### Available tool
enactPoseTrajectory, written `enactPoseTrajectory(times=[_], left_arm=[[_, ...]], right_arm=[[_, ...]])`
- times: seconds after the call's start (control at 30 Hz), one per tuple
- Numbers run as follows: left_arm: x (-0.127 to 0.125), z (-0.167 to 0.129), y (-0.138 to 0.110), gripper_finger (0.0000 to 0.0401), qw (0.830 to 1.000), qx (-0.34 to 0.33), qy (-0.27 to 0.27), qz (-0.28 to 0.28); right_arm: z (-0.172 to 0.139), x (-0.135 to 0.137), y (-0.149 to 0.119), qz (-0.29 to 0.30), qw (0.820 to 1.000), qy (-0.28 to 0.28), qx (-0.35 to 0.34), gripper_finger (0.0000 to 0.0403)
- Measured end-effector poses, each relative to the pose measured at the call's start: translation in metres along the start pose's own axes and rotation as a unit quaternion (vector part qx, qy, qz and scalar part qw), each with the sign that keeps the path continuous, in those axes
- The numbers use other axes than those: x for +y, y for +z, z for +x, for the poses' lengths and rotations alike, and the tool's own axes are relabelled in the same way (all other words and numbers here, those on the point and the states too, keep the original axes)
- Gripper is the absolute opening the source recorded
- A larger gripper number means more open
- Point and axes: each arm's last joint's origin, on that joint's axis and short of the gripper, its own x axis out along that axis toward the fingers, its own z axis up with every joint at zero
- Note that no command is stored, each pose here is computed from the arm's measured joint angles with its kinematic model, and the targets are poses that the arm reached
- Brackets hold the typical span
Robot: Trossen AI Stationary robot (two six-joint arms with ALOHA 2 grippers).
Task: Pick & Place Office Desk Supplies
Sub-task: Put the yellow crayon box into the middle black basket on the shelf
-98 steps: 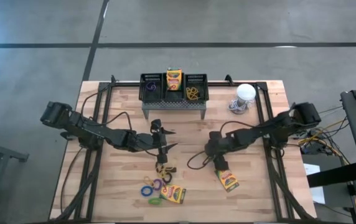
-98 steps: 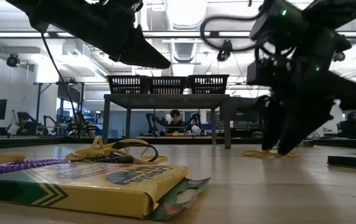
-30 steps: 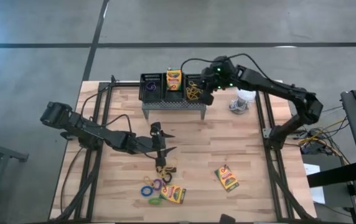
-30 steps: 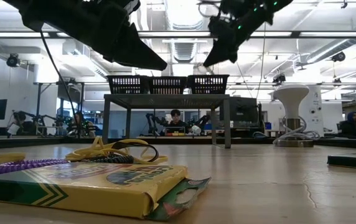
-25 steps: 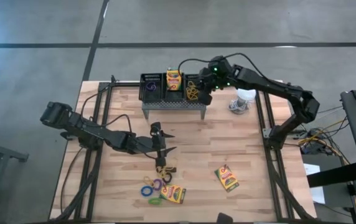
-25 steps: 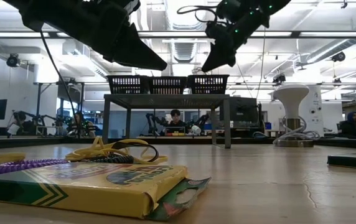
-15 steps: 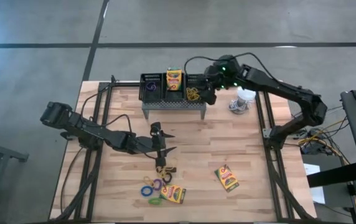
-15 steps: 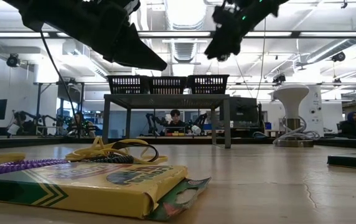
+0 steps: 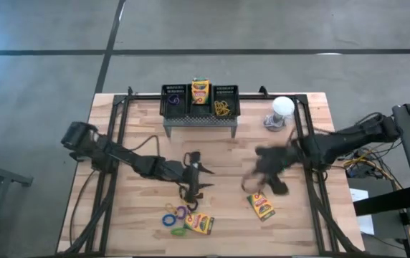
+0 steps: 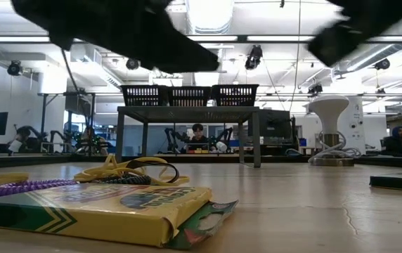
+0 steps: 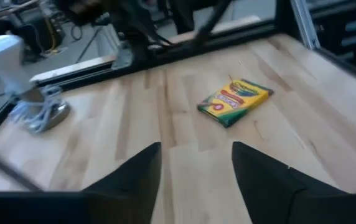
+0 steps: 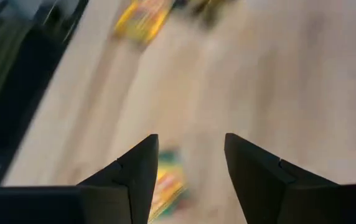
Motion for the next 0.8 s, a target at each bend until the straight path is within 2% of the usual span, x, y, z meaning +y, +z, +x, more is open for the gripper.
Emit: enactPoseTrajectory(times=[0.13,0.23,0.3,0.47,0.6,0.7,0.73,0.8], left_arm=[[-0.004,0.034,0.006,0.0159,0.999,0.048,-0.01,0.019],[-0.007,0.052,0.011,0.0127,0.992,0.12,-0.022,0.032],[-0.007,0.059,0.016,0.011,0.988,0.149,-0.026,0.037],[-0.007,0.068,0.021,0.0081,0.987,0.152,-0.025,0.034],[-0.008,0.067,0.018,0.0069,0.987,0.159,-0.024,0.026],[-0.008,0.066,0.017,0.0067,0.985,0.167,-0.022,0.02],[-0.007,0.066,0.017,0.0067,0.986,0.166,-0.021,0.02],[-0.007,0.066,0.018,0.0067,0.986,0.167,-0.021,0.017]], right_arm=[[0.021,0.026,-0.038,0.056,0.993,0.06,0.09,0.0167],[0.037,0.033,-0.062,0.089,0.982,0.066,0.151,0.015],[0.047,0.033,-0.071,0.097,0.976,0.073,0.178,0.0135],[0.072,0.032,-0.081,0.099,0.971,0.087,0.2,0.0099],[0.093,0.027,-0.088,0.09,0.967,0.042,0.235,0.0078],[0.108,0.026,-0.069,0.043,0.98,0.009,0.192,0.0067],[0.113,0.024,-0.061,0.018,0.986,-0.022,0.166,0.0064],[0.118,0.023,-0.039,-0.024,0.987,-0.126,0.096,0.0058]])
